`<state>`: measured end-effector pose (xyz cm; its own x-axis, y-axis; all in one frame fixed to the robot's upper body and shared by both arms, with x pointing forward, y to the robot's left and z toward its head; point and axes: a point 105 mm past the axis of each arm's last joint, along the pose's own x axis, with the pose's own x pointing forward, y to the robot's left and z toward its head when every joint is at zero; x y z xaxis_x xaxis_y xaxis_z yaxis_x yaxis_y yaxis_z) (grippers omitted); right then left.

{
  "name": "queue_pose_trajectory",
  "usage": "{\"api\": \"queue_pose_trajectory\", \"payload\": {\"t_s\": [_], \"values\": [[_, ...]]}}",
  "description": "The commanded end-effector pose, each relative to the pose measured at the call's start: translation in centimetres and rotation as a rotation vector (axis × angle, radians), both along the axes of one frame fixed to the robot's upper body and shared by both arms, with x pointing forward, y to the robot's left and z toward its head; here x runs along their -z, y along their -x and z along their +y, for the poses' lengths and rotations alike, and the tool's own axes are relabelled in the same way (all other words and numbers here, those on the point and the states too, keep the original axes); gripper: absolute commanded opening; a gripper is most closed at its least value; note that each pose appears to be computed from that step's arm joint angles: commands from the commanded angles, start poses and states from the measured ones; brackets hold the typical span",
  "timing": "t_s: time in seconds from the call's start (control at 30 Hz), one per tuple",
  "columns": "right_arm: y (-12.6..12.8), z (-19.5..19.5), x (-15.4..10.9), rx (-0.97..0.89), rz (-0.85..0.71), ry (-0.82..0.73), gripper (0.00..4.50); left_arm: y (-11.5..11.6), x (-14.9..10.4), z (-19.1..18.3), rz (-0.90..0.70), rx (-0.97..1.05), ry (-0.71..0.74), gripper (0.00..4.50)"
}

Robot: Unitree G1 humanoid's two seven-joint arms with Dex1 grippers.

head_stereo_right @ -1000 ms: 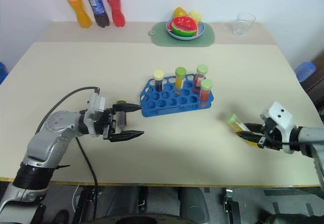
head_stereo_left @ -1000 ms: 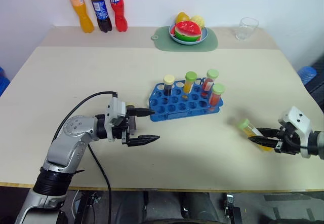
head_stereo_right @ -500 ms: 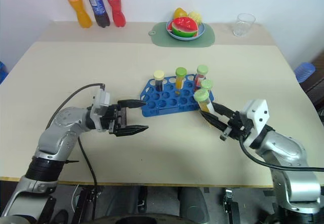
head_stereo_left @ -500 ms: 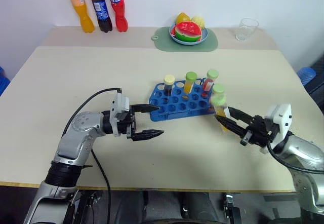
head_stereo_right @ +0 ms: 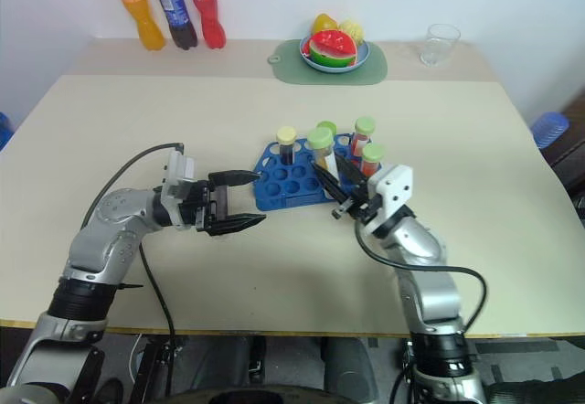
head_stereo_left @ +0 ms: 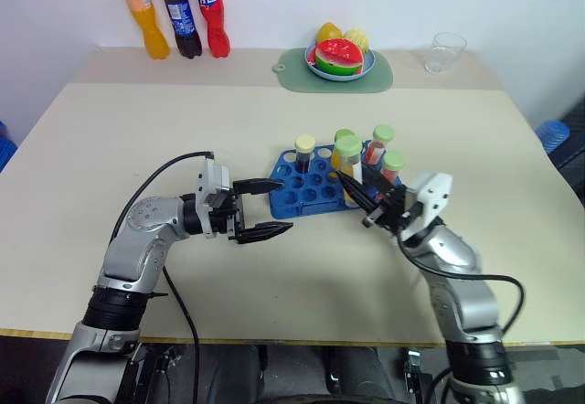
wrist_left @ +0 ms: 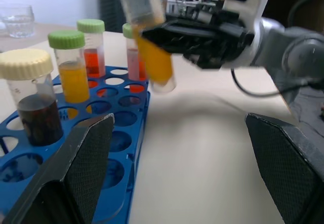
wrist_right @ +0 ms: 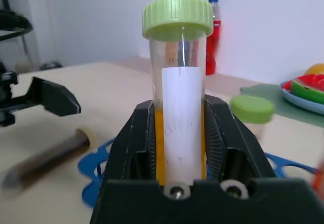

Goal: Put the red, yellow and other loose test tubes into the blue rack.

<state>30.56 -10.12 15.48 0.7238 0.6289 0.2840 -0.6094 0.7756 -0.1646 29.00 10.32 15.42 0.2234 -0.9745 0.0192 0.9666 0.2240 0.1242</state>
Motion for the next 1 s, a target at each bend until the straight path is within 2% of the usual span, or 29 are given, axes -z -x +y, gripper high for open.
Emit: {"api": "queue_pose_trajectory", "payload": {"t_s": [0.03,0.23,0.57,0.8,1.0], "values": [[-1.0,0.2,-0.6,0.051,-0.085,-0.008,0.80,-0.1,-0.9,0.7,-0.033,-0.035,0.023,4.29],[-2.4,-0.2,0.6,0.106,-0.096,-0.021,0.80,0.1,-0.9,1.0,-0.029,-0.046,0.020,4.29],[-2.6,-0.5,1.9,0.113,-0.092,-0.018,0.80,0.3,-1.0,1.5,-0.022,-0.064,0.009,4.29],[-4.0,0.5,2.4,0.114,-0.085,-0.043,0.80,0.5,-1.0,1.5,-0.019,-0.070,0.010,4.29],[-4.3,-0.1,3.3,0.103,-0.060,-0.031,0.80,0.4,-1.1,1.7,-0.010,-0.100,0.024,4.29]]}}
